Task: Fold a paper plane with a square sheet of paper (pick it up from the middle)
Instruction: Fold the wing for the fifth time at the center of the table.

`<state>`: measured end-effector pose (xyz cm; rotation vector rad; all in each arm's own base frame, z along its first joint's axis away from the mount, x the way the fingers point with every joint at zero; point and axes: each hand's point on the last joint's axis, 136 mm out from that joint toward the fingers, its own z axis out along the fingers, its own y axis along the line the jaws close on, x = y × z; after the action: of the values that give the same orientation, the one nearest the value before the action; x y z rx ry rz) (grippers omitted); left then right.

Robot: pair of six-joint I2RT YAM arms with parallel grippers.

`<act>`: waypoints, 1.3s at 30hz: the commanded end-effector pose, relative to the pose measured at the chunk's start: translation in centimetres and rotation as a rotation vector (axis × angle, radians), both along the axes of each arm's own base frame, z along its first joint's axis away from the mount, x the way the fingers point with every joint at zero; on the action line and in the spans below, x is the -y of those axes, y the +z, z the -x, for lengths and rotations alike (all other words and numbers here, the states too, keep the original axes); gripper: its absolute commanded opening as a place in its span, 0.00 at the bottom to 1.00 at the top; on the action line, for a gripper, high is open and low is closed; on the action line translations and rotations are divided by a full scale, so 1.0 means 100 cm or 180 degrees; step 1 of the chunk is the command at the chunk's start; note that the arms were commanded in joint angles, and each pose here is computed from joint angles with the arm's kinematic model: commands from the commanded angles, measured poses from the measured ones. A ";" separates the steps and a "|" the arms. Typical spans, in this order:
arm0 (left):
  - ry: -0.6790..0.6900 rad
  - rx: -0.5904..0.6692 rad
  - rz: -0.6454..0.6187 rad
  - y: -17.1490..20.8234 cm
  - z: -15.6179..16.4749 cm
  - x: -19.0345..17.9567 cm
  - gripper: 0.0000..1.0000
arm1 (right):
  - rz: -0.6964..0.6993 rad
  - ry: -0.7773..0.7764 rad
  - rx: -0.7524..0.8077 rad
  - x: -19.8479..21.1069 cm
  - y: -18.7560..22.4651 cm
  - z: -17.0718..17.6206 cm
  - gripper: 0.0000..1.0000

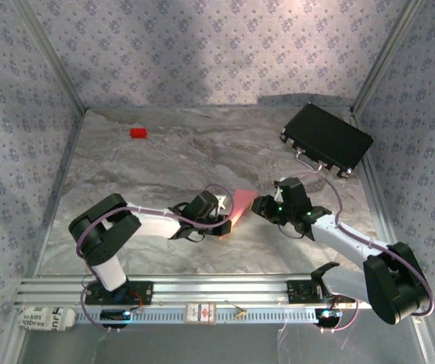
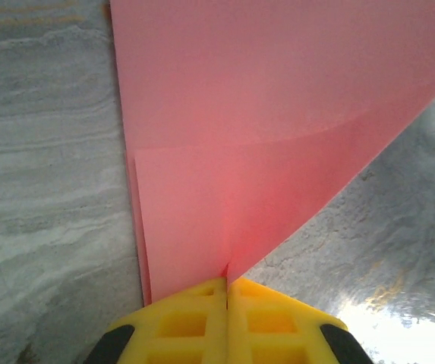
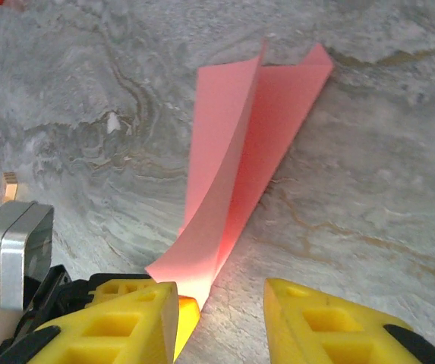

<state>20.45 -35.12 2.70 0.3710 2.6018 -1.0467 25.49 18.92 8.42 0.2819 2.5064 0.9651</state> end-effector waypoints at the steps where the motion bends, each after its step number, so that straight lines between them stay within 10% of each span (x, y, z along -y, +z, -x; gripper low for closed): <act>1: -0.0066 -0.0136 0.0332 0.014 0.002 0.013 0.03 | 0.0029 0.0219 0.0217 -0.008 0.001 0.000 0.34; 39: 0.0043 -0.0495 0.0837 0.014 0.006 0.028 0.02 | -0.0331 0.0396 0.0030 -0.021 -0.010 0.003 0.22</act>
<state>19.88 -37.78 3.94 0.2204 2.5640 -1.3956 25.33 20.58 6.86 0.1867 2.5178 1.0856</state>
